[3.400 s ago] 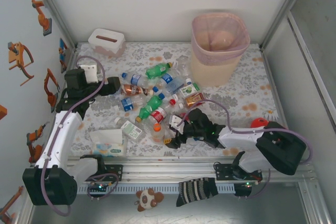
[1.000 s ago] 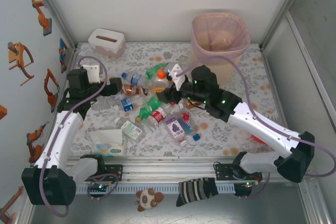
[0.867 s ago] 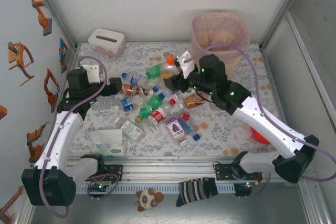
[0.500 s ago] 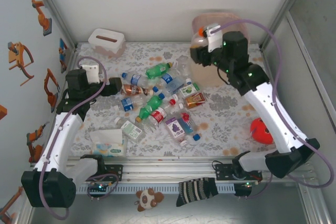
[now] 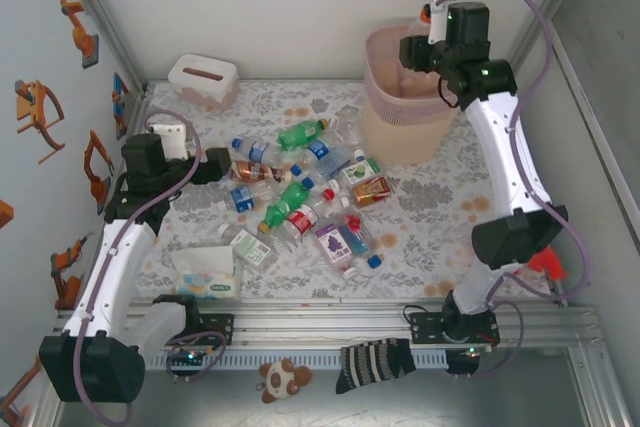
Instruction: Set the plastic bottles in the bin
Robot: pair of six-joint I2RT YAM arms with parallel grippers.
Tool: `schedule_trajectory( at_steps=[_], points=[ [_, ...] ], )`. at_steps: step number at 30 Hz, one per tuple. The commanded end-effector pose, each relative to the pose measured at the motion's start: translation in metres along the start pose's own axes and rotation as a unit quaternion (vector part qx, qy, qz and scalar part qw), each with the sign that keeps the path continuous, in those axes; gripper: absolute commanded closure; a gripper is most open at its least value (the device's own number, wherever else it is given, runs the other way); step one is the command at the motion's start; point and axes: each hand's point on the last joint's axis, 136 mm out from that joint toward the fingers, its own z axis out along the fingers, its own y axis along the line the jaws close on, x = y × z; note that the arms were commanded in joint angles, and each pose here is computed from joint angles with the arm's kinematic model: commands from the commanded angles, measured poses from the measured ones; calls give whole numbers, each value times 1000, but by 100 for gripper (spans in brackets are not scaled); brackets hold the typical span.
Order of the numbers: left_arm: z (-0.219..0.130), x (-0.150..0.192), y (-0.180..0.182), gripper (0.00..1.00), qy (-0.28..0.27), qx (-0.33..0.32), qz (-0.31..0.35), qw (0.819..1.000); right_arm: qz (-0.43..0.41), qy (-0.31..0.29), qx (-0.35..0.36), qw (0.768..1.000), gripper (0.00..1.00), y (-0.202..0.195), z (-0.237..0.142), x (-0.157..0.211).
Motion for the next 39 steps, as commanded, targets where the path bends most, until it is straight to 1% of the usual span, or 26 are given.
schedule_trajectory(
  at_steps=[1, 9, 17, 24, 33, 37, 39],
  points=[
    [-4, -1, -6, 4, -1, 12, 9, 1000, 11, 46, 18, 999, 42, -15, 16, 15],
    [-3, 1, -7, 4, 2, 15, 7, 1000, 7, 112, 22, 993, 42, -26, 66, 43],
    [5, 6, -11, 4, 16, 26, 2, 1000, -6, 199, 24, 980, 43, -35, 114, 102],
    [5, 7, -9, 4, 17, 20, 4, 1000, -2, 275, 24, 961, 45, -42, 138, 157],
    [7, 8, -9, 4, 20, 21, 3, 1000, 11, 352, 4, 936, 44, -49, 161, 216],
    [7, 8, -9, 4, 20, 21, 3, 1000, 16, 380, -6, 925, 44, -47, 166, 236],
    [7, 7, -9, 4, 18, 21, 3, 1000, 18, 389, -6, 921, 41, -47, 166, 243]
  ],
)
